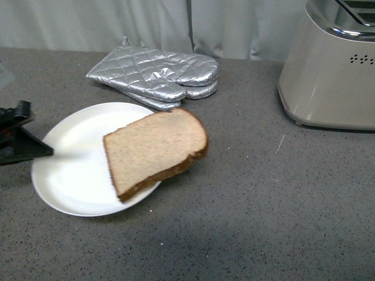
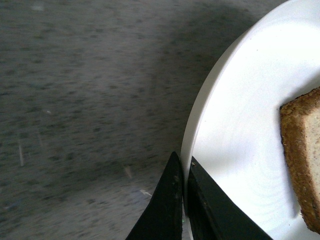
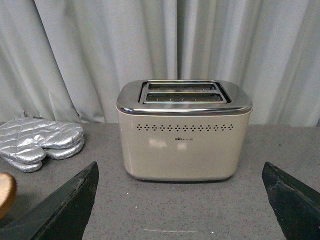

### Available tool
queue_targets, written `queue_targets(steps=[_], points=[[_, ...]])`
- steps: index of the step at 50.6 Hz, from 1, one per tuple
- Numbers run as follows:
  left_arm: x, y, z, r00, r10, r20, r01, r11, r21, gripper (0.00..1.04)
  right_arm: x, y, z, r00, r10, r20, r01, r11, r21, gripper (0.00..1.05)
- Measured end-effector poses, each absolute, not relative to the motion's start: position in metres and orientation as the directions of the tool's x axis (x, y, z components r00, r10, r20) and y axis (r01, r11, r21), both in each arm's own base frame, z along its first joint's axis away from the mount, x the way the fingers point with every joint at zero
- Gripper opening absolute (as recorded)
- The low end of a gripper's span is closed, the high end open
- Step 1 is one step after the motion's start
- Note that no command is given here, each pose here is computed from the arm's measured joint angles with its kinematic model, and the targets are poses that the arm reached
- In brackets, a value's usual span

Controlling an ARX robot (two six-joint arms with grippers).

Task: Put bread into toaster

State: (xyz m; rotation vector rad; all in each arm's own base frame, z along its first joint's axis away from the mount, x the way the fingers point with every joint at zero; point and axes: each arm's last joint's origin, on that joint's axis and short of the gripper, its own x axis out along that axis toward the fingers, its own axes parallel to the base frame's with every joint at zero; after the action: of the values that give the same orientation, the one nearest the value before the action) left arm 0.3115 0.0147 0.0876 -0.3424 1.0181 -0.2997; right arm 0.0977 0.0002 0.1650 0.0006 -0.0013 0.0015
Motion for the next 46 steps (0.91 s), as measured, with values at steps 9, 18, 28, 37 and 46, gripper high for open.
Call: queue_targets(steps=[9,18,28,37,46], points=[[0.323,-0.050,0.083,0.464,-0.486,-0.741,0.160,0.868,-0.470,0.04,0.098,0.000,0.165,1.000,0.002,0.001,-0.002,1.000,0.001,0.95],[0.338,-0.106,0.074,0.425,-0.531,-0.733,0.204,0.845,-0.494,0.04,0.098,0.000,0.165,1.000,0.002,0.001,-0.002,1.000,0.001,0.95],[0.349,-0.151,0.068,0.408,-0.562,-0.719,0.227,0.826,-0.516,0.04,0.098,0.000,0.165,1.000,0.001,0.001,-0.001,1.000,0.001,0.95],[0.351,-0.184,0.067,0.388,-0.592,-0.707,0.241,0.805,-0.542,0.04,0.098,0.000,0.165,1.000,0.001,0.001,-0.001,1.000,0.001,0.95],[0.345,-0.208,0.067,0.362,-0.616,-0.699,0.260,0.787,-0.559,0.04,0.098,0.000,0.165,1.000,0.001,0.001,-0.001,1.000,0.001,0.95]])
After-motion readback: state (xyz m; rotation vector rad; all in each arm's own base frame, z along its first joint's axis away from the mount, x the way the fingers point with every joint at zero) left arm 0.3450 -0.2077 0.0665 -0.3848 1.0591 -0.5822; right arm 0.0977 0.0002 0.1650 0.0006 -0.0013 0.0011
